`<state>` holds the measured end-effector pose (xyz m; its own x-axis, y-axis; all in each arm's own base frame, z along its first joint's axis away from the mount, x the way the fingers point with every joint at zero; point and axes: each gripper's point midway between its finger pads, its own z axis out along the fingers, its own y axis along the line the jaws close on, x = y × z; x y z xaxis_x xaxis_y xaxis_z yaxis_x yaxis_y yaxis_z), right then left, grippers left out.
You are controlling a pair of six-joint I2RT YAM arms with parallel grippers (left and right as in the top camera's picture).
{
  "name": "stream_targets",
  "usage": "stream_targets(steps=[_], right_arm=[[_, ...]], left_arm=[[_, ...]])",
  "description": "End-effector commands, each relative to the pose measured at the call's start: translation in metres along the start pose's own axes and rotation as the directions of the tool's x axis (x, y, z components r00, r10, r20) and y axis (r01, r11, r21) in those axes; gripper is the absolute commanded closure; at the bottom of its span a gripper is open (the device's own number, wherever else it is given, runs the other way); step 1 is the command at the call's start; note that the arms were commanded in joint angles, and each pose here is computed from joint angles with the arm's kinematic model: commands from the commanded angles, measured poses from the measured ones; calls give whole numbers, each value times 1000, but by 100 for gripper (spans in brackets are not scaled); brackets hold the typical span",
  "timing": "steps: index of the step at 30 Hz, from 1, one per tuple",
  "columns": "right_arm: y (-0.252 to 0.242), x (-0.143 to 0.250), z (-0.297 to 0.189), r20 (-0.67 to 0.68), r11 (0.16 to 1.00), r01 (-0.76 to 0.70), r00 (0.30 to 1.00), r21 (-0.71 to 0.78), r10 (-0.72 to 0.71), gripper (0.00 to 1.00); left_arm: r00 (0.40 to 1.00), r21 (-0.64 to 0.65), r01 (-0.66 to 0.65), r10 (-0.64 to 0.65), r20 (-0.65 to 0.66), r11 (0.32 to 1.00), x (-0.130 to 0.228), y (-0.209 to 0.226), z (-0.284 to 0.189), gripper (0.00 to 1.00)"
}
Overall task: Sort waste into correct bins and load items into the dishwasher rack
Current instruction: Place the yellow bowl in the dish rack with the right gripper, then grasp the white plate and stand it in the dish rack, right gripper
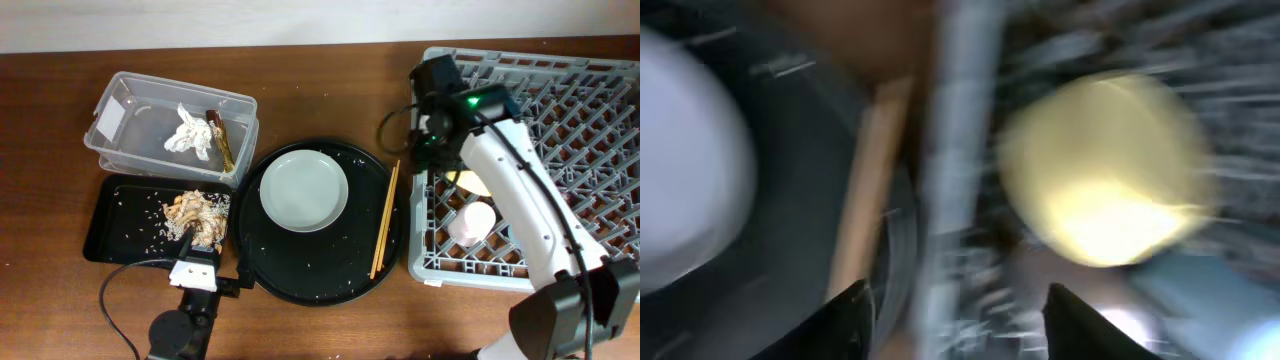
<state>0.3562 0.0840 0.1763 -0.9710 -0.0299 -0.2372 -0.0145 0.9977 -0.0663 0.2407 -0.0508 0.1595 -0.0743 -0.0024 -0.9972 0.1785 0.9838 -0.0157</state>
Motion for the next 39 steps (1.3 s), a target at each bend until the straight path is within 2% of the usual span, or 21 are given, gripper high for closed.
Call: stream_targets(steps=[1,3,5,6,7,9,11,14,17,19,21,23,26,28,29,31,33,34,35,37,39], right_arm=[[80,29,-5,-82,941,77,991,-329,-110,51],[101,46,9,-123,937,71,985,-343,-119,55],[135,66,30,-124,908,132,973,-397,-195,54],[146,72,42,-116,907,134,974,-398,-195,48],[159,74,65,-86,919,108,985,-380,-152,41],[157,63,96,-27,943,13,999,-333,-23,35],[149,49,118,-7,934,-72,997,-350,74,37],[143,49,138,-34,941,-94,996,-325,88,43],[146,52,150,-50,942,-95,995,-323,84,64],[148,55,158,-68,942,-100,994,-321,82,69],[145,60,163,-88,946,-105,993,-308,81,93],[135,57,157,-91,947,-121,991,-298,98,96],[93,25,105,26,957,-123,991,-264,135,96],[41,-4,42,226,980,-94,965,-174,133,96],[13,-12,17,309,985,-131,938,-110,159,96],[-69,-18,-44,511,946,-321,822,52,251,96],[-141,-13,-92,655,859,-488,703,159,278,96],[-172,-9,-109,698,814,-541,666,209,263,96],[-187,-8,-115,711,796,-556,659,239,246,96],[-227,-7,-117,708,748,-576,675,329,208,96],[-252,-4,-97,669,708,-597,704,376,238,96]], left_arm=[[1000,-11,-11,11,4,1000,0,2,0,1],[1000,-11,-11,11,4,1000,0,2,0,1],[1000,-11,-11,11,4,1000,0,2,0,1],[1000,-11,-11,11,4,1000,0,2,0,0],[1000,-11,-11,11,4,1000,0,2,0,1],[1000,-11,-11,11,4,1000,0,2,0,1],[1000,-11,-11,11,4,1000,0,2,0,1],[1000,-11,-11,11,4,1000,0,2,0,1],[1000,-11,-11,11,4,1000,0,2,0,1],[1000,-11,-11,11,4,1000,0,2,0,1],[1000,-11,-11,11,4,1000,0,2,0,1],[1000,-11,-11,11,4,1000,0,2,0,1],[1000,-11,-11,11,4,1000,0,2,0,1],[1000,-11,-11,11,4,1000,0,2,0,1],[1000,-11,-11,11,4,1000,0,2,0,1],[1000,-11,-11,11,4,1000,0,2,0,1],[1000,-11,-11,11,4,1000,0,2,0,1],[1000,-11,-11,11,4,1000,0,2,0,1],[1000,-11,-11,11,4,1000,0,2,0,1],[1000,-11,-11,11,4,1000,0,2,0,1],[1000,-11,-11,11,4,1000,0,2,0,1]])
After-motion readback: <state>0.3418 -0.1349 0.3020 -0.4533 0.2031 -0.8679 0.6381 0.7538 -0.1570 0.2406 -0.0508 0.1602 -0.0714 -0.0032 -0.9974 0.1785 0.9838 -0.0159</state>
